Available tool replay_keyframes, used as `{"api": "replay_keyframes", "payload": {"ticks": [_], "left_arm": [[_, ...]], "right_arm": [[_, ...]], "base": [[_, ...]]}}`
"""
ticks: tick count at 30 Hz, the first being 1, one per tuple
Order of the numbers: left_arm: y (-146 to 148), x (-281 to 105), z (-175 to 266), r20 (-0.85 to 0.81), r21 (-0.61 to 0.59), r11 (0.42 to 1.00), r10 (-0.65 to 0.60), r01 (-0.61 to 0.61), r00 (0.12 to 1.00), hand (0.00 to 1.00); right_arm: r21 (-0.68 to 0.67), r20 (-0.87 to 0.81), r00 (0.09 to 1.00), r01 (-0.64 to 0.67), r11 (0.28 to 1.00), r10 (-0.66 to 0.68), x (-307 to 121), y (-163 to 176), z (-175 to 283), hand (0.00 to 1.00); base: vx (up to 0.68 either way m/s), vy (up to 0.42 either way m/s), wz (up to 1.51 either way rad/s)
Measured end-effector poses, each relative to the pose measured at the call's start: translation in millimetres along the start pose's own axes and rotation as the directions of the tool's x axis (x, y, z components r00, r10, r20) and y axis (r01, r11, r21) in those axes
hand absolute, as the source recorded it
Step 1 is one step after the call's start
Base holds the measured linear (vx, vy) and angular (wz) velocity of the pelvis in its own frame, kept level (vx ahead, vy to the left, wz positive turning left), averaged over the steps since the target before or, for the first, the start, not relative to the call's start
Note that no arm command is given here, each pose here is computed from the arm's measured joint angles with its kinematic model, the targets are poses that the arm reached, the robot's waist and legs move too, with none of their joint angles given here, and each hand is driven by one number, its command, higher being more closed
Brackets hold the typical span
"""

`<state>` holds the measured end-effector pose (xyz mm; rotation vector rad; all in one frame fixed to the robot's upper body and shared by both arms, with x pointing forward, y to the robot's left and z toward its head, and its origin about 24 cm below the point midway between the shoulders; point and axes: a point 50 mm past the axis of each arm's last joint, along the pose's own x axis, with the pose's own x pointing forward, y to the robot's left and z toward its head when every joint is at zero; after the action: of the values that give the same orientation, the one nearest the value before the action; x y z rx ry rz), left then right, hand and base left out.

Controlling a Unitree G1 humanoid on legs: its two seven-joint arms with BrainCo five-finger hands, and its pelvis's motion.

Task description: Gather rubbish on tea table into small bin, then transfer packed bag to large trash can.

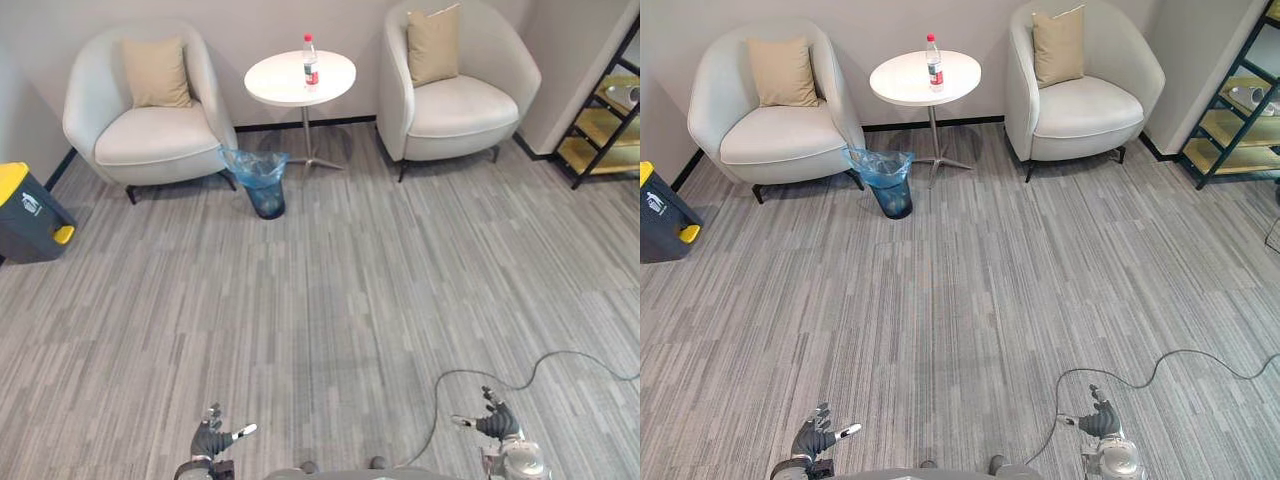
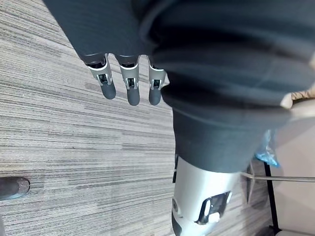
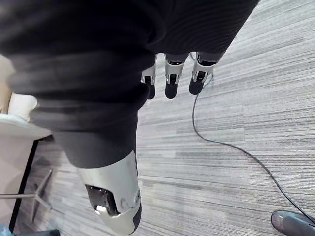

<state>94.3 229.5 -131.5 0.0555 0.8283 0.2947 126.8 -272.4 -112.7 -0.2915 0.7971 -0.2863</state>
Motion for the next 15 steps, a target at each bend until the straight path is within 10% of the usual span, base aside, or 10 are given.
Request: {"api": "replay_keyframes", "payload": {"ticks": [15], "left_arm": [[0,4,23,0.077,0.008,1.000,0.002,-0.003,0.997,0.00]], "right_arm": [[0.068,0.041,0.999,0.007,0.998,-0.010,11,5,24,0.00]], "base": [[0.05,0.025,-0.09]]}}
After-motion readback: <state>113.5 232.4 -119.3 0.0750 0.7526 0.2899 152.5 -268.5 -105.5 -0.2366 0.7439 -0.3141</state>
